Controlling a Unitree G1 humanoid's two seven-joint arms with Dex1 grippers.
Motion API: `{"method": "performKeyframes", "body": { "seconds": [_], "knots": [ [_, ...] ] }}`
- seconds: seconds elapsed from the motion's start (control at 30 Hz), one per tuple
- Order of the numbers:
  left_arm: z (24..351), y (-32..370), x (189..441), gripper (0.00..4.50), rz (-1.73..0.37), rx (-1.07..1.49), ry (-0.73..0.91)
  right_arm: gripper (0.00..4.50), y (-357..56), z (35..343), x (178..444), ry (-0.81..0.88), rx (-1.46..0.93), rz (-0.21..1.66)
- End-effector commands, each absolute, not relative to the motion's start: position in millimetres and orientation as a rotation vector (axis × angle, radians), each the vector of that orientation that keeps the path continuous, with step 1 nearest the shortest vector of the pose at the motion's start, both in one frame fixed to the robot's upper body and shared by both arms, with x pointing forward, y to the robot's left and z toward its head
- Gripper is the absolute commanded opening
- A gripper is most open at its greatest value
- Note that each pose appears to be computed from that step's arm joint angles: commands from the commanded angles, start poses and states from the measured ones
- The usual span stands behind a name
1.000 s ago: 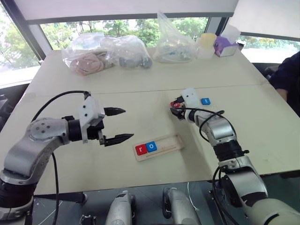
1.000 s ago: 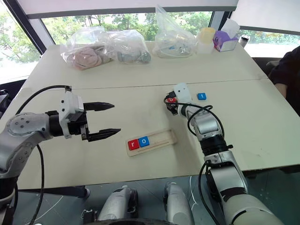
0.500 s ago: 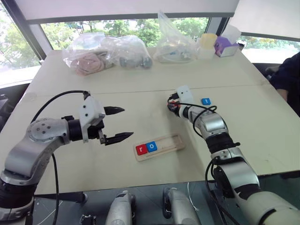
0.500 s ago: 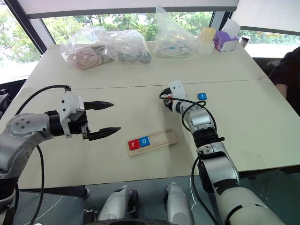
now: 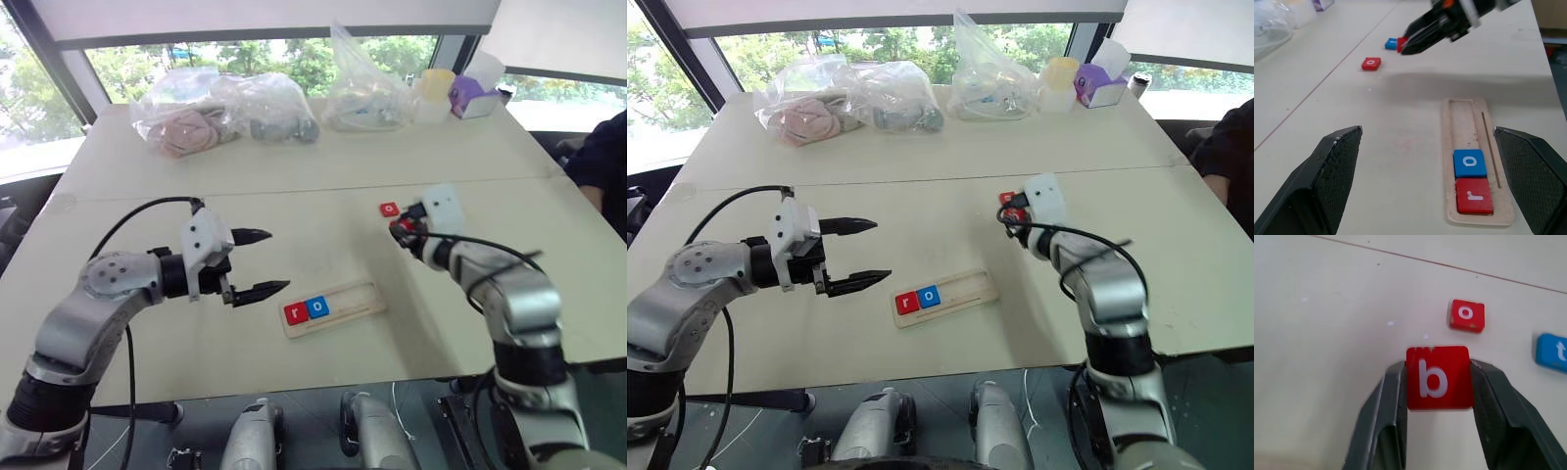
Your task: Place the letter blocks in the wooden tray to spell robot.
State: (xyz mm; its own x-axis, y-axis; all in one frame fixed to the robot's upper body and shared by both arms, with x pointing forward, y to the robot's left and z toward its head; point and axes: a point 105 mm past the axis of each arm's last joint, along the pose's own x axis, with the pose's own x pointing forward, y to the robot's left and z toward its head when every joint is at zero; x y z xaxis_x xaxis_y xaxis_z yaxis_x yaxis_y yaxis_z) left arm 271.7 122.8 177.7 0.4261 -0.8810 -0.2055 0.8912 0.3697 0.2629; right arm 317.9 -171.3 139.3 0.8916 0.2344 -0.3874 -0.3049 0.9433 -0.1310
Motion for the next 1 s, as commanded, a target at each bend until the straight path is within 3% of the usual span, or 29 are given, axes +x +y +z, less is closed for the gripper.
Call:
{"method": "performKeyframes", "body": {
  "seconds": [0.03, 0.23, 0.53, 0.73, 0.83, 1.0],
  "knots": [
    [180, 121, 272, 4.50, -1.147, 0.371, 0.001, 1.19, -174, 143, 285, 0.379, -0.162, 0.224],
    [180, 117, 276, 4.50, -1.168, 0.374, -0.010, 1.19, -181, 117, 270, 0.464, -0.126, 0.141],
    [180, 117, 277, 4.50, -1.185, 0.417, -0.015, 1.19, -183, 99, 276, 0.497, -0.113, 0.128],
    [179, 116, 277, 4.50, -1.183, 0.418, -0.015, 4.29, -180, 102, 276, 0.496, -0.122, 0.177],
    [179, 117, 276, 4.50, -1.181, 0.418, -0.015, 4.45, -176, 110, 274, 0.485, -0.154, 0.246],
    [177, 116, 276, 4.50, -1.190, 0.419, -0.013, 4.45, -161, 159, 258, 0.401, -0.402, 0.714]
  ]
}}
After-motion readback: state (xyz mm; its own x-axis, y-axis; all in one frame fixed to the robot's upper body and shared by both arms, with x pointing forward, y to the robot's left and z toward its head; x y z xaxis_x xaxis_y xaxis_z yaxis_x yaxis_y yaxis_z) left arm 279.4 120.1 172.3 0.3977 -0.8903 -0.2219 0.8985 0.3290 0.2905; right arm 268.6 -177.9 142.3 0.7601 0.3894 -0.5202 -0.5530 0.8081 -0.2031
